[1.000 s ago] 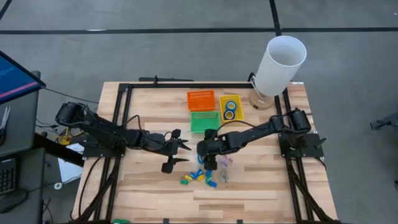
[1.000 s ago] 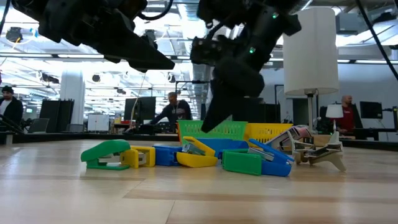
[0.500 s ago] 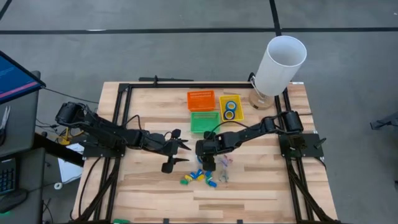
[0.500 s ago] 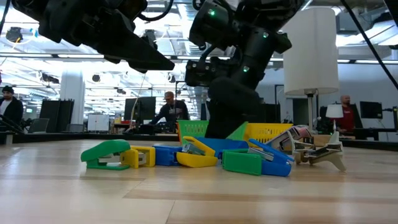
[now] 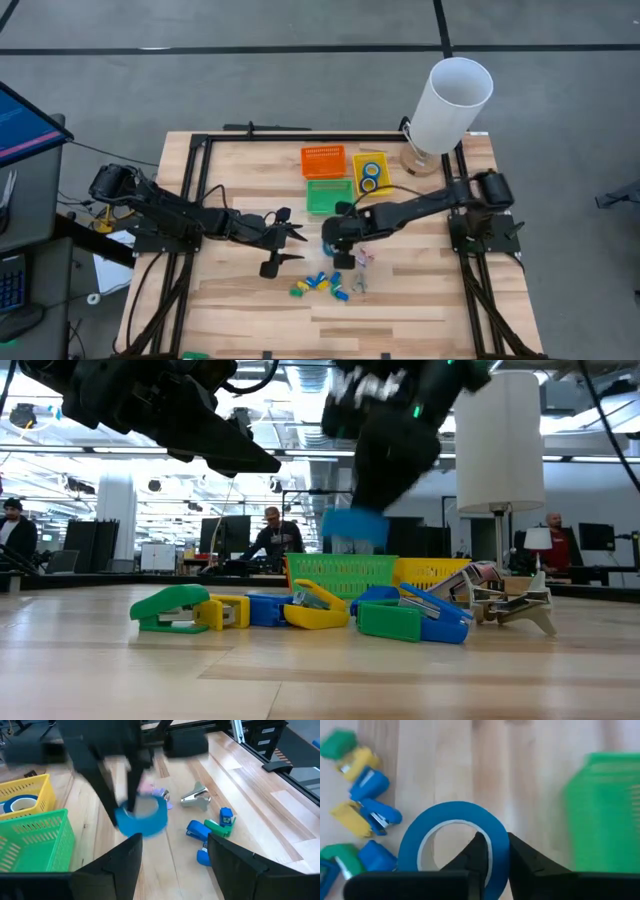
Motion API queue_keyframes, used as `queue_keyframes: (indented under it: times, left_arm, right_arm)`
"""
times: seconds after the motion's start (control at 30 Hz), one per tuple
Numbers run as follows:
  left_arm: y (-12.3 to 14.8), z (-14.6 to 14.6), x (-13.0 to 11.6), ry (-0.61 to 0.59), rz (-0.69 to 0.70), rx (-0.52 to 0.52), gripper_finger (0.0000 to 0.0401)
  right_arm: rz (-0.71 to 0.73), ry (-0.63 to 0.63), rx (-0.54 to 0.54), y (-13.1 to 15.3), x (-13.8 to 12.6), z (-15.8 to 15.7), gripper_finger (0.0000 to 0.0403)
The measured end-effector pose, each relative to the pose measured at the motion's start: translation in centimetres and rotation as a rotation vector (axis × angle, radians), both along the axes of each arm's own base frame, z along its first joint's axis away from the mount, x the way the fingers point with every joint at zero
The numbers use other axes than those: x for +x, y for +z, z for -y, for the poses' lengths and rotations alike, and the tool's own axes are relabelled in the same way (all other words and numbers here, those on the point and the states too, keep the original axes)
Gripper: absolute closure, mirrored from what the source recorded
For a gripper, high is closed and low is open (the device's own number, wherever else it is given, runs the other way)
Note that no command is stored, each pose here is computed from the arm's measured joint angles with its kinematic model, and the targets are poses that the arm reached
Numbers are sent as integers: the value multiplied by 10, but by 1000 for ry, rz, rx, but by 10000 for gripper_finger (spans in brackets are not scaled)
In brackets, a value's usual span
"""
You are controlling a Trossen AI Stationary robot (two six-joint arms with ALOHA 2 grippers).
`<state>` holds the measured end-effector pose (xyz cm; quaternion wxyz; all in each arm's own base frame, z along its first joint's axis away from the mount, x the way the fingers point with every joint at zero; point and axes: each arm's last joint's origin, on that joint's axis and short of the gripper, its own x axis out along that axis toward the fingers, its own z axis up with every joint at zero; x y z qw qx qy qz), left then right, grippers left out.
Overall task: Pick and place Stapler, Stapler remover, tape
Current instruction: Put the light blue tape into the yellow bin
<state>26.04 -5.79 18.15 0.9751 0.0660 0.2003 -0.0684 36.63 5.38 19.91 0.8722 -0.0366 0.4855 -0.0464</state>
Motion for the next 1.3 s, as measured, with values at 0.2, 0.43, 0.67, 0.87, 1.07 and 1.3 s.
queue_keyframes:
  times: [0.2, 0.43, 0.67, 0.87, 1.07, 1.3]
  left_arm:
    - [0, 0, 0, 0, 0, 0, 187]
    - [0, 0, 0, 0, 1, 0, 187]
    - [0, 0, 0, 0, 0, 0, 187]
    - [0, 0, 0, 0, 0, 1, 187]
    - [0, 0, 0, 0, 0, 1, 187]
    - [0, 0, 0, 0, 0, 1, 187]
  right_arm:
    - [92, -199, -203, 61, -33, 34, 374]
    - [114, -532, -238, 86, -59, 108, 353]
    - [-13, -743, -215, 55, -62, 171, 356]
    - [-149, -782, -148, 14, -55, 196, 350]
    - [-210, -769, -146, -2, -51, 196, 348]
    - [-256, -765, -197, -1, -54, 193, 347]
